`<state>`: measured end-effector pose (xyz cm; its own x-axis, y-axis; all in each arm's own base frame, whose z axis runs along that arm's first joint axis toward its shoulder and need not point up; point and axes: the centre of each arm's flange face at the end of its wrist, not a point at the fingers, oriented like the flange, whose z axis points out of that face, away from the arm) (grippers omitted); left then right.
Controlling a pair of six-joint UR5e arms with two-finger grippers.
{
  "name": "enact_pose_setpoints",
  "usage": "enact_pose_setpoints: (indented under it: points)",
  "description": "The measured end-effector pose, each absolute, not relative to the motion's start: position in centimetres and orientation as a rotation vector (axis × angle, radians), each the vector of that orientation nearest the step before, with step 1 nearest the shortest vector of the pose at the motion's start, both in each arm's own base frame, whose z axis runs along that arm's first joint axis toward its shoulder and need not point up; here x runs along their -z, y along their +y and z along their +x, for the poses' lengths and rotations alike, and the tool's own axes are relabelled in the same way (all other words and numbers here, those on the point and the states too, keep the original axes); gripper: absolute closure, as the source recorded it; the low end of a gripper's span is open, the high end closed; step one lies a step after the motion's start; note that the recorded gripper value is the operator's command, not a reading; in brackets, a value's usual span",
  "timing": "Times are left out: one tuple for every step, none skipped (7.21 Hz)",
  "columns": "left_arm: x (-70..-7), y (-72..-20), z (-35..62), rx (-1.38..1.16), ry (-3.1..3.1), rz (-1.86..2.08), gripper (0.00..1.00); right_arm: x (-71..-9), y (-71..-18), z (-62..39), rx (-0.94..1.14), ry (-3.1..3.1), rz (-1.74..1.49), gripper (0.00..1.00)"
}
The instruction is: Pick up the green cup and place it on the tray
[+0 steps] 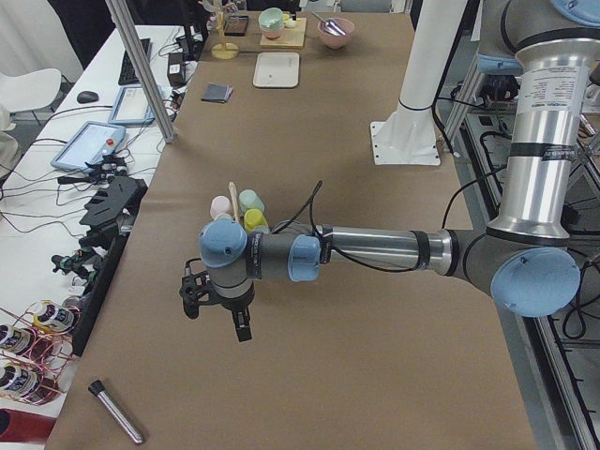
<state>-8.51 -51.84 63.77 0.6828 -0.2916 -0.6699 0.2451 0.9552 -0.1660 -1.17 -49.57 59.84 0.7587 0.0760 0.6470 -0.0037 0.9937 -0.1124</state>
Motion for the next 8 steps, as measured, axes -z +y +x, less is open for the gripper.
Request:
enact_pose_setpoints:
  points:
    - [-63.8,-51.8,-8.5,0.302,0.762,-0.066,0.02,-59.8,-49.6,-1.2,-0.045,-0.709,-0.106,0.0]
    - [-63.9,-51.8,-8.5,0.303,0.763,-0.068,0.02,-59.7,-49.6,-1.2,-0.045,-0.71,-0.104,0.0]
    - [-64.0,-51.7,-8.5,0.304,0.763,-0.071,0.02,-59.6,-49.6,-1.2,-0.045,-0.711,-0.103,0.0]
    - [-64.1,-51.7,-8.5,0.304,0.764,-0.071,0.02,-59.6,-49.6,-1.2,-0.045,-0.712,-0.104,0.0]
    - [-64.0,-51.7,-8.5,0.304,0.766,-0.07,0.02,-59.5,-49.7,-1.6,-0.038,-0.711,-0.106,0.0]
    - [-63.7,-51.7,-8.5,0.304,0.771,-0.067,0.02,-59.2,-50.1,-2.8,-0.015,-0.707,-0.109,0.0]
    - [-63.4,-51.7,-8.5,0.304,0.775,-0.064,0.02,-59.0,-51.4,-4.9,0.02,-0.702,-0.116,0.0]
    - [-63.3,-51.8,-8.5,0.305,0.775,-0.064,0.02,-59.2,-53.4,-7.2,0.05,-0.696,-0.133,0.0]
